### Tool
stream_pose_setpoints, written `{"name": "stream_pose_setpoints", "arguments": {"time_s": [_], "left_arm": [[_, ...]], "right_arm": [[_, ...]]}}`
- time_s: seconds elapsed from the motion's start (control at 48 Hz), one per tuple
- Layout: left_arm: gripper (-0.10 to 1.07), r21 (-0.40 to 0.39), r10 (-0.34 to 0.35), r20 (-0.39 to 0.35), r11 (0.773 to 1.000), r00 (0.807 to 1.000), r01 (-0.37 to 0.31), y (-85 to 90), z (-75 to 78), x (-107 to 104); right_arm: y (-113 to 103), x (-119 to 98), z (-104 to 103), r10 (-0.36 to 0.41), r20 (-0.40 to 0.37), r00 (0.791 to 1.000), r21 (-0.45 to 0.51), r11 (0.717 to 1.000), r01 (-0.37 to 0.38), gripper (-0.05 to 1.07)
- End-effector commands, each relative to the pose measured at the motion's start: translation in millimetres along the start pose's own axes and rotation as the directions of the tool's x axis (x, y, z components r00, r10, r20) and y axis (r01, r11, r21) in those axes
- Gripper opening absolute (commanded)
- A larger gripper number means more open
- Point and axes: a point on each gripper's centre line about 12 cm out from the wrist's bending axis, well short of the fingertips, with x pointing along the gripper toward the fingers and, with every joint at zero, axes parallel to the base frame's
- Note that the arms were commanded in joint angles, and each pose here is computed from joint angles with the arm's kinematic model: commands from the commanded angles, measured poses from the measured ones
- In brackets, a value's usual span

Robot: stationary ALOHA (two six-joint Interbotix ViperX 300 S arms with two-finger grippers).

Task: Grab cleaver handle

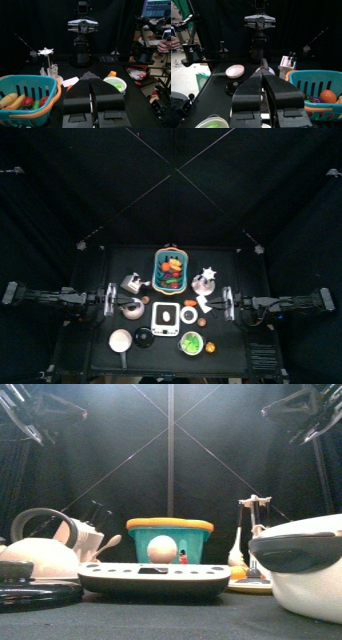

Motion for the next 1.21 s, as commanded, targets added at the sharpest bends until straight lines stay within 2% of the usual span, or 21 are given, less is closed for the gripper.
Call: {"name": "stream_pose_setpoints", "arguments": {"time_s": [0.0,0.125,0.208,0.25,0.333,0.438,0.458,0.604,0.667,0.75,0.875,0.896,1.0,1.083,1.188], "left_arm": [[-0.05,-0.018,0.008,0.046,1.000,0.999,-0.007,1.2,10.6,3.3],[-0.05,-0.033,0.008,0.027,0.999,1.000,-0.007,0.8,6.1,4.6],[-0.04,-0.043,0.010,0.012,0.999,1.000,-0.010,0.9,2.5,5.7],[-0.04,-0.049,0.010,0.004,0.999,1.000,-0.010,0.8,0.7,6.3],[-0.04,-0.060,0.013,-0.019,0.998,1.000,-0.014,1.1,-3.2,7.2],[-0.04,-0.084,0.021,-0.052,0.996,0.998,-0.025,2.2,-7.8,9.0],[-0.04,-0.089,0.022,-0.056,0.996,0.998,-0.027,2.3,-8.2,9.6],[-0.04,-0.121,0.030,-0.083,0.992,0.996,-0.040,3.3,-13.1,11.8],[-0.04,-0.136,0.035,-0.088,0.990,0.995,-0.047,3.8,-13.9,12.8],[-0.04,-0.153,0.038,-0.092,0.987,0.995,-0.052,4.1,-15.2,12.4],[-0.02,-0.159,0.048,-0.100,0.985,0.994,-0.064,6.0,-18.0,11.8],[-0.01,-0.160,0.048,-0.099,0.985,0.994,-0.063,6.0,-17.7,11.6],[0.02,-0.162,0.060,-0.100,0.984,0.993,-0.075,8.3,-18.1,11.7],[0.06,-0.165,0.067,-0.102,0.983,0.993,-0.083,9.8,-19.0,11.1],[0.10,-0.163,0.076,-0.109,0.982,0.991,-0.093,11.7,-22.0,10.1]], "right_arm": [[-0.9,6.9,0.6,-0.006,-0.015,1.000,0.022,1.000,0.006,0.00],[-2.3,20.6,-6.2,-0.022,-0.101,0.995,0.171,0.985,0.039,0.02],[-2.6,30.2,-14.7,-0.025,-0.210,0.977,0.300,0.950,0.088,0.02],[-1.0,34.5,-19.8,-0.012,-0.288,0.958,0.367,0.922,0.121,0.02],[3.9,37.3,-31.4,0.030,-0.427,0.904,0.430,0.886,0.173,0.02],[10.0,34.8,-42.0,0.085,-0.564,0.821,0.464,0.856,0.230,0.02],[11.9,33.4,-43.0,0.101,-0.592,0.799,0.471,0.848,0.243,0.02],[20.6,24.1,-41.4,0.169,-0.686,0.708,0.519,0.796,0.312,0.02],[22.9,17.1,-41.7,0.189,-0.721,0.666,0.534,0.765,0.361,0.03],[24.1,7.3,-44.0,0.198,-0.764,0.614,0.525,0.744,0.413,0.04],[20.9,-9.8,-47.2,0.171,-0.830,0.530,0.465,0.737,0.491,0.05],[19.0,-13.4,-48.2,0.156,-0.846,0.510,0.443,0.737,0.511,0.06],[12.1,-24.3,-56.1,0.097,-0.891,0.443,0.370,0.722,0.585,0.06],[7.6,-30.9,-65.2,0.053,-0.915,0.399,0.317,0.707,0.633,0.06],[2.7,-36.7,-79.0,0.005,-0.931,0.366,0.272,0.678,0.683,0.07]]}}
